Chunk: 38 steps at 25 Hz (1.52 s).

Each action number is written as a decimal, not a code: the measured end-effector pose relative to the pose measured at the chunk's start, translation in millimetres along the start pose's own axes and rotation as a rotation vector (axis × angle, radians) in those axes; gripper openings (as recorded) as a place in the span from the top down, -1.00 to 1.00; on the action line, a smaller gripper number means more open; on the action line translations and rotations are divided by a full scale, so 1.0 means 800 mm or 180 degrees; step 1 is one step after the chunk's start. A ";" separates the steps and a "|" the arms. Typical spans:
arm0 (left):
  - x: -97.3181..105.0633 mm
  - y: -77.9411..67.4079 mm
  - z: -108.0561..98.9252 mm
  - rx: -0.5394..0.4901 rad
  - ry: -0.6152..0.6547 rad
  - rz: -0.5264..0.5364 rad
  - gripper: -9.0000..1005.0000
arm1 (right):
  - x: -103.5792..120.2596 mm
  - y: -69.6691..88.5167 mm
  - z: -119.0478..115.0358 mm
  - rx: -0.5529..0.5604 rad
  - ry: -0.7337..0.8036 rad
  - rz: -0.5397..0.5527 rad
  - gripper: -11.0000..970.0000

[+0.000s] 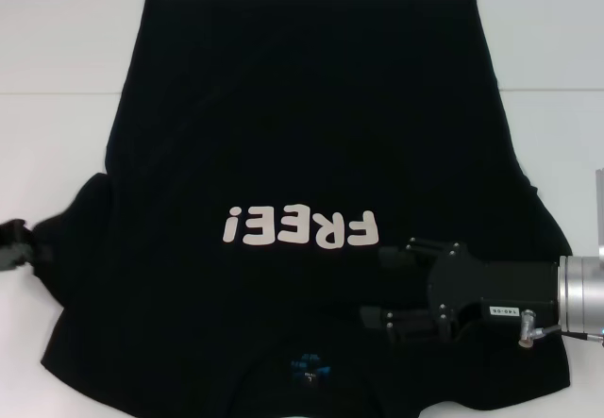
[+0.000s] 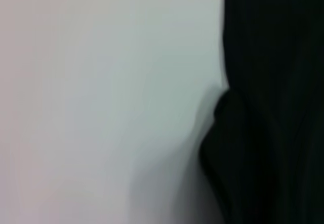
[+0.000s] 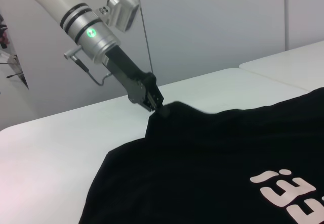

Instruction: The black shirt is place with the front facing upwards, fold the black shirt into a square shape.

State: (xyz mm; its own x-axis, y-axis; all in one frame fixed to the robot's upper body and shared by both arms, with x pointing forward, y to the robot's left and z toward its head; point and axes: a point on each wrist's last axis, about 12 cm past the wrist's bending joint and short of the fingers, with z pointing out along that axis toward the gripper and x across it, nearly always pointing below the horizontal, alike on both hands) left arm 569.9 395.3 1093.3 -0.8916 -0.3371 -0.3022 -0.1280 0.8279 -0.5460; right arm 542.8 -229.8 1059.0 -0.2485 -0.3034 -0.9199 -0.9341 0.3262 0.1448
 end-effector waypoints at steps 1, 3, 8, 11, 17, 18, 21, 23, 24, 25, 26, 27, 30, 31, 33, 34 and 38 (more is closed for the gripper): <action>-0.002 0.003 -0.005 -0.0010 -0.0048 -0.0016 0.95 | 0.000 0.000 0.000 -0.0001 0.0000 0.0003 -0.94; -0.007 0.008 -0.014 -0.0023 -0.0124 -0.0045 0.95 | 0.001 0.001 0.000 -0.0001 0.0001 0.0011 -0.94; -0.021 0.017 -0.035 -0.0073 -0.0311 -0.0068 0.94 | 0.002 0.001 0.000 -0.0002 0.0002 0.0025 -0.94; -0.027 0.012 -0.041 -0.0070 -0.0333 -0.0018 0.93 | 0.003 0.002 0.001 -0.0003 0.0001 0.0033 -0.94; -0.034 0.008 -0.046 -0.0062 -0.0344 0.0028 0.92 | 0.004 0.003 0.002 -0.0008 -0.0002 0.0041 -0.94; -0.035 0.007 -0.046 -0.0059 -0.0344 0.0037 0.92 | 0.004 0.003 0.002 -0.0008 -0.0002 0.0042 -0.94; -0.041 0.004 -0.052 -0.0078 -0.0379 0.0070 0.91 | 0.004 0.003 0.002 -0.0013 -0.0002 0.0046 -0.94; -0.046 0.000 -0.058 -0.0075 -0.0411 0.0084 0.91 | 0.004 0.003 0.002 -0.0014 0.0000 0.0049 -0.94; -0.046 -0.001 -0.059 -0.0063 -0.0414 0.0089 0.91 | 0.004 0.003 0.002 -0.0014 0.0001 0.0049 -0.94; -0.048 -0.004 -0.060 -0.0034 -0.0413 0.0097 0.91 | 0.005 0.004 0.002 -0.0015 0.0001 0.0055 -0.94; -0.048 -0.006 -0.061 -0.0010 -0.0409 0.0105 0.90 | 0.006 0.004 0.003 -0.0020 0.0000 0.0070 -0.94; -0.049 -0.009 -0.061 0.0026 -0.0397 0.0113 0.90 | 0.006 0.004 0.003 -0.0020 0.0000 0.0070 -0.94; -0.050 -0.021 -0.058 0.0158 -0.0361 0.0147 0.90 | 0.006 0.005 0.003 -0.0019 0.0000 0.0080 -0.94; -0.051 -0.024 -0.058 0.0185 -0.0358 0.0159 0.90 | 0.006 0.005 0.003 -0.0019 0.0000 0.0079 -0.94; -0.052 -0.031 -0.057 0.0232 -0.0342 0.0187 0.89 | 0.006 0.005 0.004 -0.0021 0.0001 0.0079 -0.94; -0.052 -0.034 -0.056 0.0263 -0.0321 0.0199 0.89 | 0.006 0.005 0.004 -0.0021 0.0002 0.0078 -0.94; -0.049 -0.051 -0.047 0.0498 -0.0263 0.0195 0.88 | 0.006 0.005 0.004 -0.0020 -0.0001 0.0082 -0.94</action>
State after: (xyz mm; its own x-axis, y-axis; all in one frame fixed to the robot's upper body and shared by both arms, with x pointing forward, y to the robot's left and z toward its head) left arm 593.6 391.6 1156.9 -0.8562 -0.3292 -0.3982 0.0004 0.7704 -0.6376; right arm 538.8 -227.6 1053.8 -0.2726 -0.2948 -0.9158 -0.9290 0.3283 0.1708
